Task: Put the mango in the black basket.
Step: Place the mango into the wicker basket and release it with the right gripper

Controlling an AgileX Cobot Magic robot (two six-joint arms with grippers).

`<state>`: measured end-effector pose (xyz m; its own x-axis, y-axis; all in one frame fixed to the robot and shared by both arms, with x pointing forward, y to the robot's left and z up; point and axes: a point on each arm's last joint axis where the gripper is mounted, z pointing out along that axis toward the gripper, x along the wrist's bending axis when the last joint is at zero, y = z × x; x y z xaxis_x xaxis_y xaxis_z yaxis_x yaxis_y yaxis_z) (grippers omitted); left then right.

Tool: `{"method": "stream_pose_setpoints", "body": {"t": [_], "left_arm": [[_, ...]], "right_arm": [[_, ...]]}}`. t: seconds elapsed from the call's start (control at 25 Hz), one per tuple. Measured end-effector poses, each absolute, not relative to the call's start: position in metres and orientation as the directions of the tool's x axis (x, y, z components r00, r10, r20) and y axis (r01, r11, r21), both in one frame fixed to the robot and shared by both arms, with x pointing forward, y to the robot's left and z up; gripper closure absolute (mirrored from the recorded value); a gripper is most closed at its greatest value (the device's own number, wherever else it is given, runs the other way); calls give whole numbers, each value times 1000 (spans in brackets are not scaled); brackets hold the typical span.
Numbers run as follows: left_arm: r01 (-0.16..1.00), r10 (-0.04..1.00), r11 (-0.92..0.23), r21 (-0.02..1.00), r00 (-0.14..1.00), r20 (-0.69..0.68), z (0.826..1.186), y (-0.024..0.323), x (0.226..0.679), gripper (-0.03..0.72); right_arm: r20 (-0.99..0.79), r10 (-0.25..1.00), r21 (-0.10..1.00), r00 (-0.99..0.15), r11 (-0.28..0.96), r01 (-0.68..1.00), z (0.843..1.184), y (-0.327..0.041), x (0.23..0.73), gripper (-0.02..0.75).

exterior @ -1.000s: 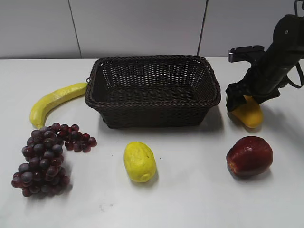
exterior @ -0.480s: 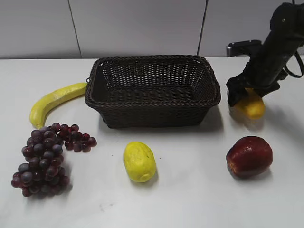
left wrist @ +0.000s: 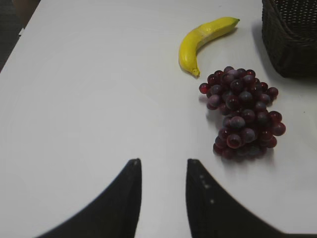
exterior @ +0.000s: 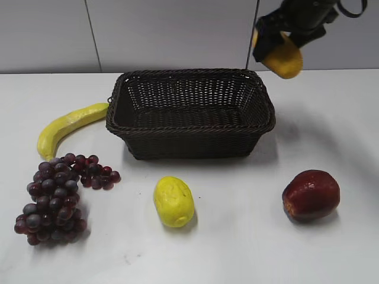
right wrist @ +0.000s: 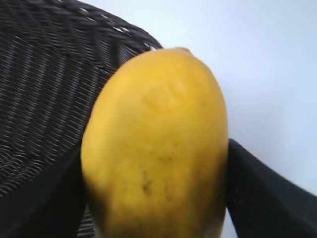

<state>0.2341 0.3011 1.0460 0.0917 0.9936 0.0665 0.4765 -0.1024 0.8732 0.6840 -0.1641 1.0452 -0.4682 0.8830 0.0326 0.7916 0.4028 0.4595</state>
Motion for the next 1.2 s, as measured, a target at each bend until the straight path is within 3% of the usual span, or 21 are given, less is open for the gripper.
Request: {"method": "stream_pose_setpoints", "body": {"t": [0.2, 0.32, 0.56, 0.72, 0.8, 0.92, 1.04, 1.2], "left_arm": [[477, 994, -102, 873, 92, 66, 1046, 301, 234, 457], [477, 994, -102, 873, 92, 66, 1046, 301, 234, 457], [477, 994, -102, 873, 92, 66, 1046, 301, 234, 457], [477, 994, -102, 873, 92, 66, 1046, 301, 234, 457], [477, 994, -102, 873, 92, 66, 1046, 301, 234, 457], [477, 994, -102, 873, 92, 66, 1046, 301, 234, 457], [477, 994, -102, 873, 92, 66, 1046, 301, 234, 457], [477, 994, -102, 873, 92, 66, 1046, 301, 234, 457]], "right_arm": [[23, 826, 512, -564, 474, 716, 1041, -108, 673, 159], [33, 798, 483, -601, 514, 709, 1016, -82, 671, 159], [58, 788, 380, -613, 550, 743, 946, -65, 678, 159], [60, 791, 353, -609, 554, 754, 922, -63, 681, 159], [61, 791, 350, -609, 554, 755, 919, -63, 681, 155], [59, 791, 355, -609, 554, 753, 921, -63, 682, 87], [34, 784, 346, -620, 573, 743, 927, -64, 683, 84], [-42, 783, 370, -621, 590, 718, 965, -70, 684, 84]]}}
